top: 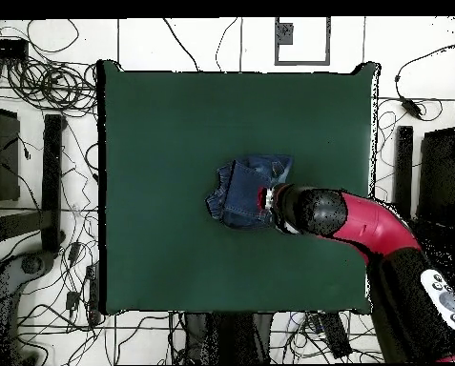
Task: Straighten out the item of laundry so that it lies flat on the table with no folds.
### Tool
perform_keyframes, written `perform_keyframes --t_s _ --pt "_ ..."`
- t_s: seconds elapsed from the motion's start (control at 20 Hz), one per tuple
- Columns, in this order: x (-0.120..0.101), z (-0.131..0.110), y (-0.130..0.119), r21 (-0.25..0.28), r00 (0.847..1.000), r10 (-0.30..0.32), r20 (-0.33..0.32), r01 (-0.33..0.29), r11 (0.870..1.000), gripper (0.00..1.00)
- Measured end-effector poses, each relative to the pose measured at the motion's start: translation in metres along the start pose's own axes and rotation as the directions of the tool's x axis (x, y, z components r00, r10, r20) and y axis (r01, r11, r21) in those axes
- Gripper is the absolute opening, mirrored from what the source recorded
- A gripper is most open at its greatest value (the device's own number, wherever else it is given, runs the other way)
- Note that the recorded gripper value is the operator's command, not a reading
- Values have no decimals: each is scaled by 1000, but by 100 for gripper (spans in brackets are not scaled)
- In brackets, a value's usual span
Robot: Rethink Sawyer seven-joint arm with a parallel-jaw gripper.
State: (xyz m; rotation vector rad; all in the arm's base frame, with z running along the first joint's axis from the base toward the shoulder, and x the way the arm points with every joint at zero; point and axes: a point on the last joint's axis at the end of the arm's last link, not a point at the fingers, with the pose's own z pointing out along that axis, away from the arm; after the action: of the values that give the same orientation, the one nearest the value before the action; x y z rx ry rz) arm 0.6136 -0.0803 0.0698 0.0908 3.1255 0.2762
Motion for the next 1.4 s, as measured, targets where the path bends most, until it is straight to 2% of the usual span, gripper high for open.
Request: perform_keyframes --t_s 0.35,0.75,1.05,1.4 --pt "-3 16 7 28 998 -68 -3 68 997 100" --pt "4 39 5 28 995 -94 -29 95 995 100" --pt "7 66 5 8 995 -94 -36 94 995 100" --pt "6 85 5 -6 996 -84 -20 84 996 100"
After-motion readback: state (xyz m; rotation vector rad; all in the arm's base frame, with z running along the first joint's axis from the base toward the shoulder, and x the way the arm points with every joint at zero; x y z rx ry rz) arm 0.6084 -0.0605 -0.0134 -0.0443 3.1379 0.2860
